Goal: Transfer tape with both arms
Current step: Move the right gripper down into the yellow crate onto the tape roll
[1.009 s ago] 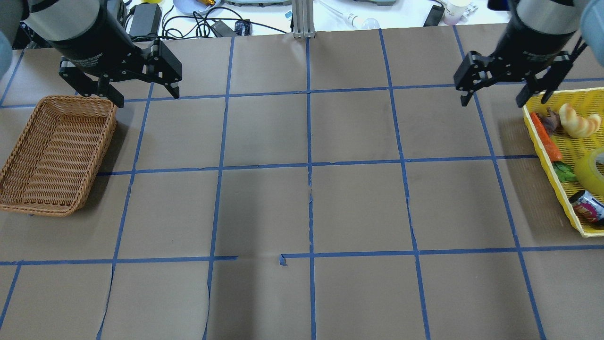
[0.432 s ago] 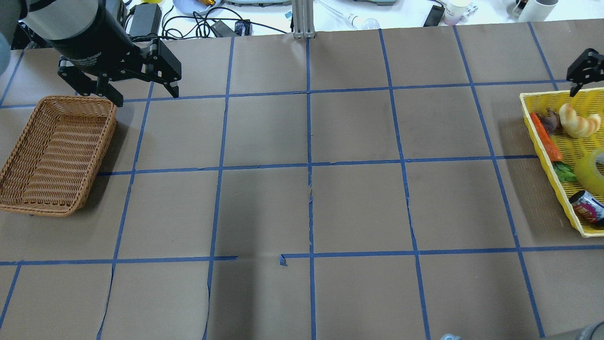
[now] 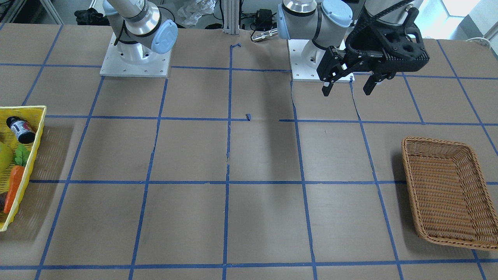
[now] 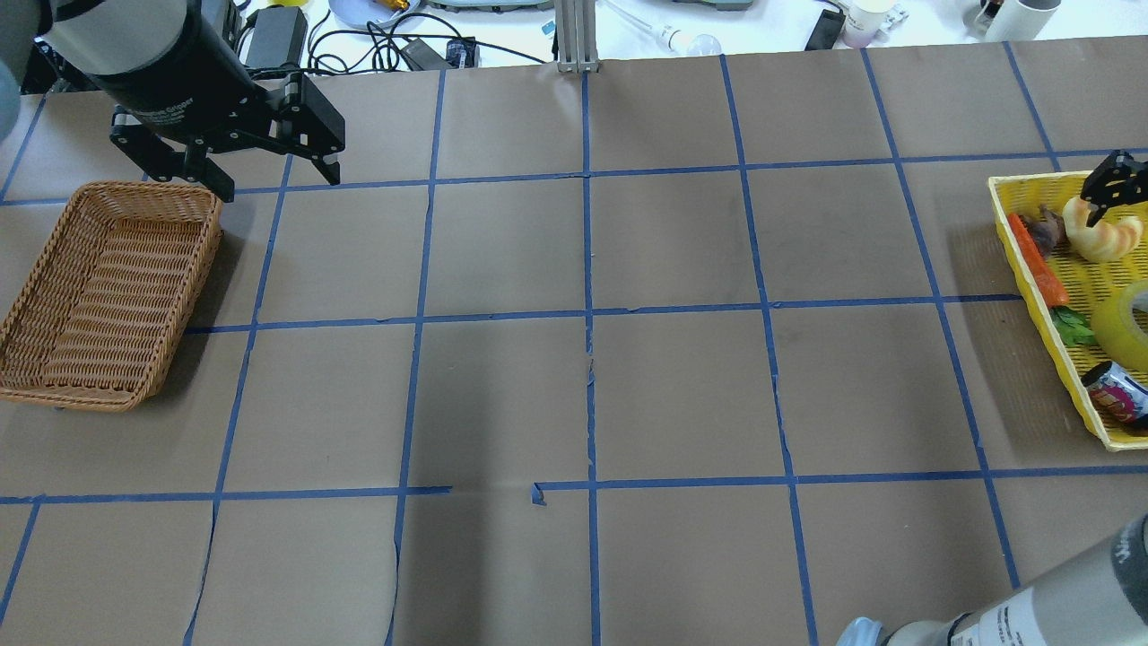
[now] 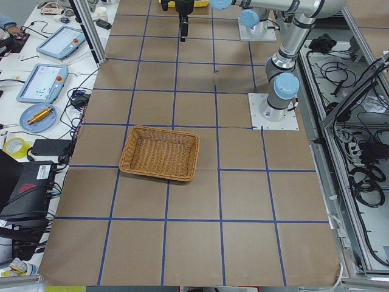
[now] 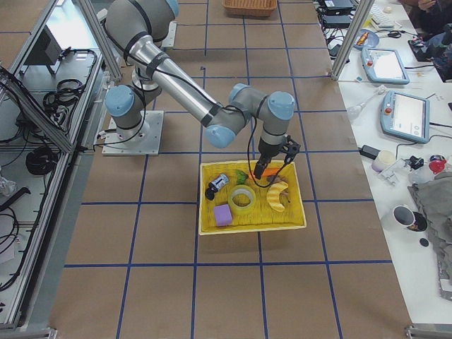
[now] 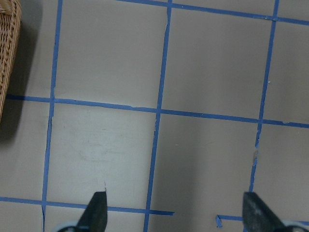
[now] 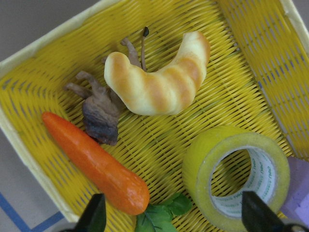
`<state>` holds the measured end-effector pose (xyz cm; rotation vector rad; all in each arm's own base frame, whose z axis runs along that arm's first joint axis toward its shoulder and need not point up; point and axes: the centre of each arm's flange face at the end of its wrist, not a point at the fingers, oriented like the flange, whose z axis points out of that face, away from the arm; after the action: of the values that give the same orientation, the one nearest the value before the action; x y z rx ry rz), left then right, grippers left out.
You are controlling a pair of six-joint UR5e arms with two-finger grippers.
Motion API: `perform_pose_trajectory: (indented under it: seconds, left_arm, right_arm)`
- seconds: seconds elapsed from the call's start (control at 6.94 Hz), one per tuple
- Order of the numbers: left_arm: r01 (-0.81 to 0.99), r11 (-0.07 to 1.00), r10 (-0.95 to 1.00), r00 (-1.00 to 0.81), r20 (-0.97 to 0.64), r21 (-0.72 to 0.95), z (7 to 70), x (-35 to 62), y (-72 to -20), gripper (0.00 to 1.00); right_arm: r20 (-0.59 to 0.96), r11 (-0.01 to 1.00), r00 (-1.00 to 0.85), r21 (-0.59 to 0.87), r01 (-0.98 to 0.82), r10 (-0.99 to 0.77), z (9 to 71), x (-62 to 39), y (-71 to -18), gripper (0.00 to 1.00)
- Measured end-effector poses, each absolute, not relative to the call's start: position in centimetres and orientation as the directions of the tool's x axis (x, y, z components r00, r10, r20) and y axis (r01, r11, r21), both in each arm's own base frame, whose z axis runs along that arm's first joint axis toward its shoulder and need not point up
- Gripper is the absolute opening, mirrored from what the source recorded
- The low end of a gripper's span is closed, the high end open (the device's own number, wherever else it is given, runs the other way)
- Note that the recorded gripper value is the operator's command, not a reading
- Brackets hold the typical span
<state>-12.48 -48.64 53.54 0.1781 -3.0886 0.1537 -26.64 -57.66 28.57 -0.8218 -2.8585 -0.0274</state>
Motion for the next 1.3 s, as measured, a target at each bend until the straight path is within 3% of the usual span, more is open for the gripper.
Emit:
perform_pose_trajectory:
  seconds: [0.58,0.86,1.01,1.15,1.3]
  left_arm:
    - [-0.117,0.988,-0.112,-0.992,0.050,-0.100,53.6,-12.5,-48.7,1.00]
    - [-0.117,0.988,-0.112,-0.992,0.050,-0.100,53.6,-12.5,-48.7,1.00]
    - [-0.117,0.988,-0.112,-0.992,0.050,-0.100,53.6,-12.5,-48.7,1.00]
    - [-0.117,0.988,-0.112,-0.992,0.050,-0.100,53.6,-12.5,-48.7,1.00]
    - [-0.117,0.988,-0.112,-0.992,0.050,-0.099,53.5,-12.5,-48.7,1.00]
  right_arm:
    - [0.216,0.807,-0.796,0.055,0.587,0.565,22.5,-28.6,-56.8,1.00]
    - [0.225,0.801,-0.795,0.084,0.592,0.564,21.2,-28.6,-55.9,0.82]
    - [0.225,0.800,-0.795,0.093,0.593,0.563,20.7,-28.6,-55.8,0.68]
    - [0.225,0.798,-0.795,0.100,0.595,0.564,20.3,-28.7,-55.7,0.20]
    - [0.224,0.797,-0.795,0.106,0.595,0.564,20.0,-29.0,-55.5,0.00]
